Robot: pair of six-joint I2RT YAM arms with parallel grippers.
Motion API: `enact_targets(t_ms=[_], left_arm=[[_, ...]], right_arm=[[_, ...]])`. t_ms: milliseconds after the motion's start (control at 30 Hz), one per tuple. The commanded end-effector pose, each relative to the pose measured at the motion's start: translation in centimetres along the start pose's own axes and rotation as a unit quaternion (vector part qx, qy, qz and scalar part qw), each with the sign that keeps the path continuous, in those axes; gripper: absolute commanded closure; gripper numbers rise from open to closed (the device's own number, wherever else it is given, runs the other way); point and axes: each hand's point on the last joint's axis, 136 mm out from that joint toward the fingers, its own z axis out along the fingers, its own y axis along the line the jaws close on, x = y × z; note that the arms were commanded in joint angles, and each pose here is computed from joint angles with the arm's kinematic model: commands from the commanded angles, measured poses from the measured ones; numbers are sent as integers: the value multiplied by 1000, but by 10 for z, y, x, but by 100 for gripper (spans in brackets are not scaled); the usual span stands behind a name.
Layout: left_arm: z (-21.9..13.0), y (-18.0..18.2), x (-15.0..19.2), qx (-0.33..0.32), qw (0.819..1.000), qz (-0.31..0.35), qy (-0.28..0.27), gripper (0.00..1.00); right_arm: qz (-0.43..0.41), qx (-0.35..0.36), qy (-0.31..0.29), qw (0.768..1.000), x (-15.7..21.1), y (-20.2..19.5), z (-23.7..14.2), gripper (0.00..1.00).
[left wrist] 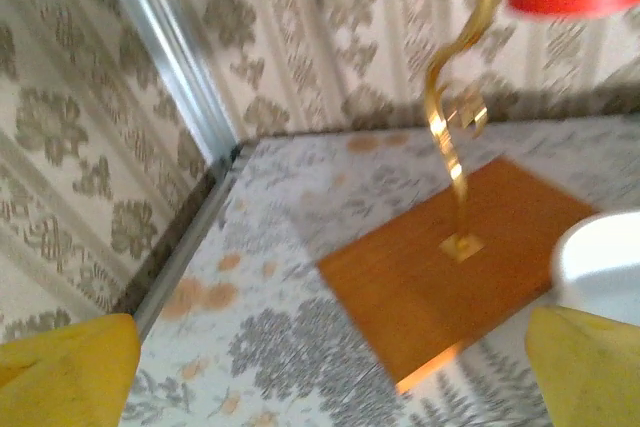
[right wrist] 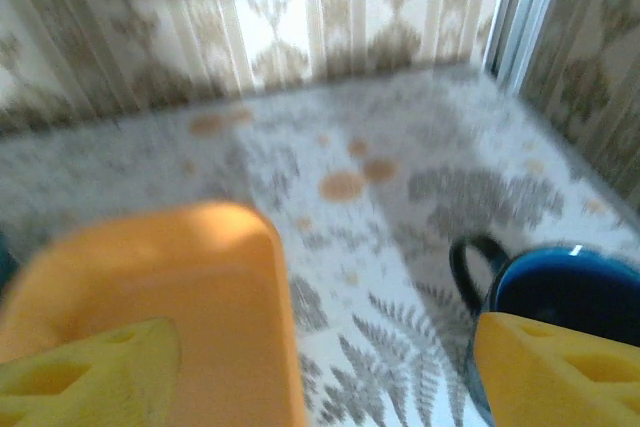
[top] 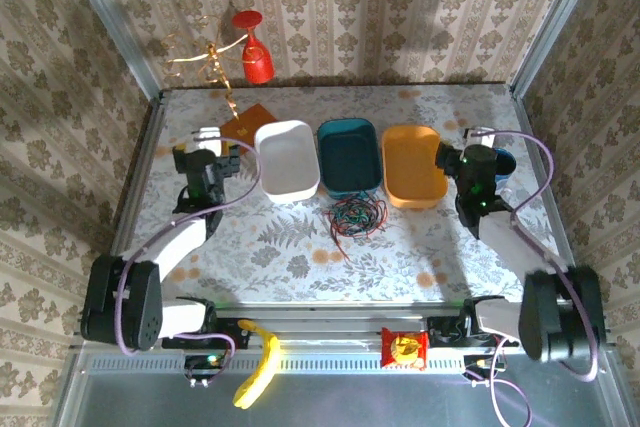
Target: Untangle the cables
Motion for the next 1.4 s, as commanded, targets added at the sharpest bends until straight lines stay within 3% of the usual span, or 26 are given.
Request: enact_targets(t_ms=[0,100,200,267,367,667,867,967,1133,1233,1367], left_arm=[[-13,-16,13,-16,998,1,67,0],[-31,-84,6,75,994,-27,75,0],[-58,-160,10,192,977,-28,91,0],[-81,-206,20,276,953,-49,118,0],[-110,-250,34,359,918,-69,151,0],[-127,-275,51,402,895,-77,178,0],[-128,-276,61,399,893,-70,197,0],[-129,-276,62,401,891,-70,201,0],[-127,-277,70,395,891,-58,213,0],[-128,-279,75,394,890,-53,222,3],[-130,-287,83,400,886,-30,232,8]], right_arm=[[-14,-20,74,997,21,26,-33,22],[-67,-192,136,970,43,108,-71,21],[-141,-339,226,902,87,174,-124,21],[-174,-376,281,865,113,192,-146,23],[-191,-388,326,840,133,196,-156,25],[-239,-369,373,818,149,190,-148,26],[-230,-357,366,828,155,199,-125,31],[-228,-349,367,832,158,202,-115,43],[-226,-351,370,830,160,204,-113,77],[-224,-354,355,836,149,202,-118,84],[-217,-364,329,844,127,200,-128,85]])
